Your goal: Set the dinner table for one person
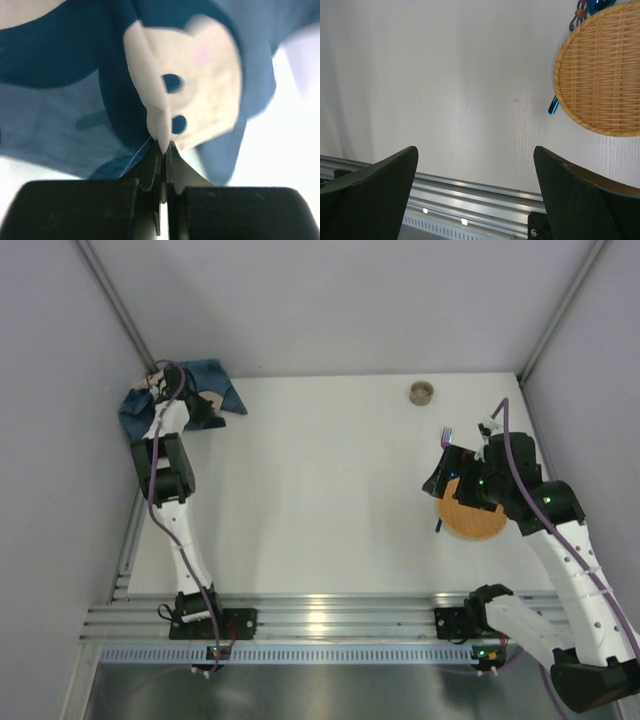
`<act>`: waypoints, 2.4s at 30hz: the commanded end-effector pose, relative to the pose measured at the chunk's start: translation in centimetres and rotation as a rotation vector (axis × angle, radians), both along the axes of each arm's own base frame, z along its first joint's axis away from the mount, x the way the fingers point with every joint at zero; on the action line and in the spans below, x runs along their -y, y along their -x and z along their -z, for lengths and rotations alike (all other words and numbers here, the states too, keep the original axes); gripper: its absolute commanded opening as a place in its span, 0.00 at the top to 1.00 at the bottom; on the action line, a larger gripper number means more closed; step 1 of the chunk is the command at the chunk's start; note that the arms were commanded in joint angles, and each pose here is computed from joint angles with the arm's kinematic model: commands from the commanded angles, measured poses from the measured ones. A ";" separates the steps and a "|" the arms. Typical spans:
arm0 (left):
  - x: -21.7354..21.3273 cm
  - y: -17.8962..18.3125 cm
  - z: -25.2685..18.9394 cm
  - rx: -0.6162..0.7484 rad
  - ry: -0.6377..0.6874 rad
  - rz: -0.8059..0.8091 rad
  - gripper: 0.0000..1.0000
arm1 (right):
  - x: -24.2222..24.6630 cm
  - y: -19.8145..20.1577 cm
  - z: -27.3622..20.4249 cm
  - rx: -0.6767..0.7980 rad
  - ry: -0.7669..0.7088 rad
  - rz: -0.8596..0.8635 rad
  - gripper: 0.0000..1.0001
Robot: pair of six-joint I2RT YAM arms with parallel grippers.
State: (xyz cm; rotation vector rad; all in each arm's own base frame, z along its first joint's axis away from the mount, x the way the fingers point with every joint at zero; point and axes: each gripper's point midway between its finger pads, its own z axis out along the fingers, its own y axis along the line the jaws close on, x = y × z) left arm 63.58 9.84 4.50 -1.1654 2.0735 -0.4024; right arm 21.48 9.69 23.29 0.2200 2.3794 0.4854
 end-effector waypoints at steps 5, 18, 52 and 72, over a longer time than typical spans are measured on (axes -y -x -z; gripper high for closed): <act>15.0 7.0 -10.8 0.085 -0.135 0.285 1.00 | -1.7 -2.0 -0.9 0.053 -0.086 -0.014 0.00; 45.2 24.8 -9.2 -0.055 0.012 0.856 0.61 | -2.4 -3.1 0.5 0.009 -0.093 -0.029 0.00; 26.7 35.2 2.2 -0.441 -0.333 0.721 0.04 | 1.9 -11.6 -2.6 0.011 0.051 0.171 0.00; 29.8 37.2 -7.9 -0.202 -0.193 0.783 0.04 | 3.4 -35.7 2.9 0.047 -0.130 0.268 0.00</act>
